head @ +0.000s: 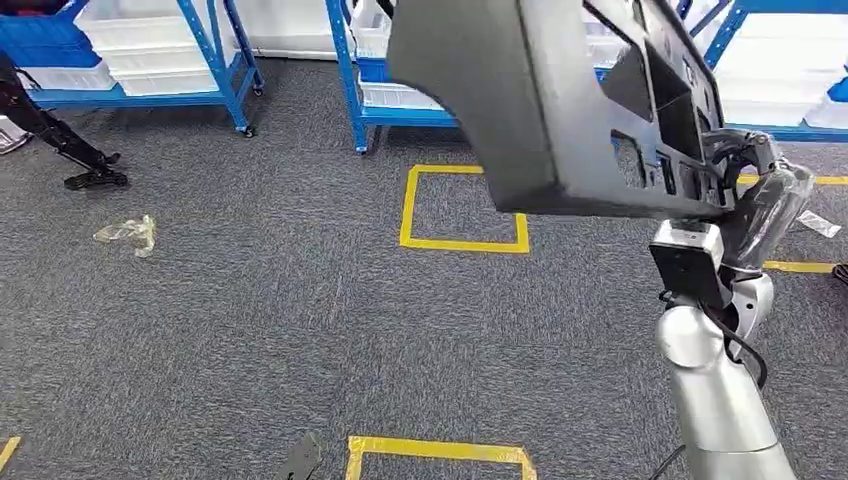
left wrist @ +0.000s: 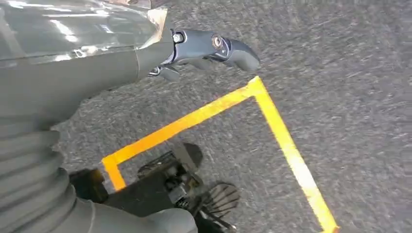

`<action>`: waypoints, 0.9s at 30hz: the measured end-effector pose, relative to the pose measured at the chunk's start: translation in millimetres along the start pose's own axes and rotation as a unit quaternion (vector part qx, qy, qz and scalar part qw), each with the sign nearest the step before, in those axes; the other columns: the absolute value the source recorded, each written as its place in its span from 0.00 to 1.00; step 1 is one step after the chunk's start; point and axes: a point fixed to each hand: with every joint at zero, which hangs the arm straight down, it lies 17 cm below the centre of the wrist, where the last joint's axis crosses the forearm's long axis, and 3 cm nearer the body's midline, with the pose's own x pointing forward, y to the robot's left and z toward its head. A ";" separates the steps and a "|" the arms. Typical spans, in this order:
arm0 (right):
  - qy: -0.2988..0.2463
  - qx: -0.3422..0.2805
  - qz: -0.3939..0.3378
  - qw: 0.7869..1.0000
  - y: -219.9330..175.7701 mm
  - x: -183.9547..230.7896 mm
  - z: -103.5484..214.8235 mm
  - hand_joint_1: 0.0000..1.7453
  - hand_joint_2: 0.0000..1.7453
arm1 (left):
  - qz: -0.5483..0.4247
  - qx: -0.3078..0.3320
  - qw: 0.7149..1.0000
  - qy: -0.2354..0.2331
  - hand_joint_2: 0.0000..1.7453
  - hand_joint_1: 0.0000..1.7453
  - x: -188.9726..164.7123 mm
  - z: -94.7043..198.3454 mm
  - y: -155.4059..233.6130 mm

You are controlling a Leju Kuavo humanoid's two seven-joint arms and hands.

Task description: Take the parts from the cabinet and place them on the table.

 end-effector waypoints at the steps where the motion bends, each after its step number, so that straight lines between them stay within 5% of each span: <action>1: 0.000 0.000 -0.001 1.000 0.2 0.5 -0.4 1.00 1.00 | 0.000 0.000 1.000 0.000 1.00 0.00 -0.3 0.2 -0.1; 27: 0.001 0.000 -0.001 1.000 1.2 0.5 0.7 1.00 1.00 | -0.002 -0.003 1.000 -0.004 1.00 0.00 -0.2 1.4 -2.5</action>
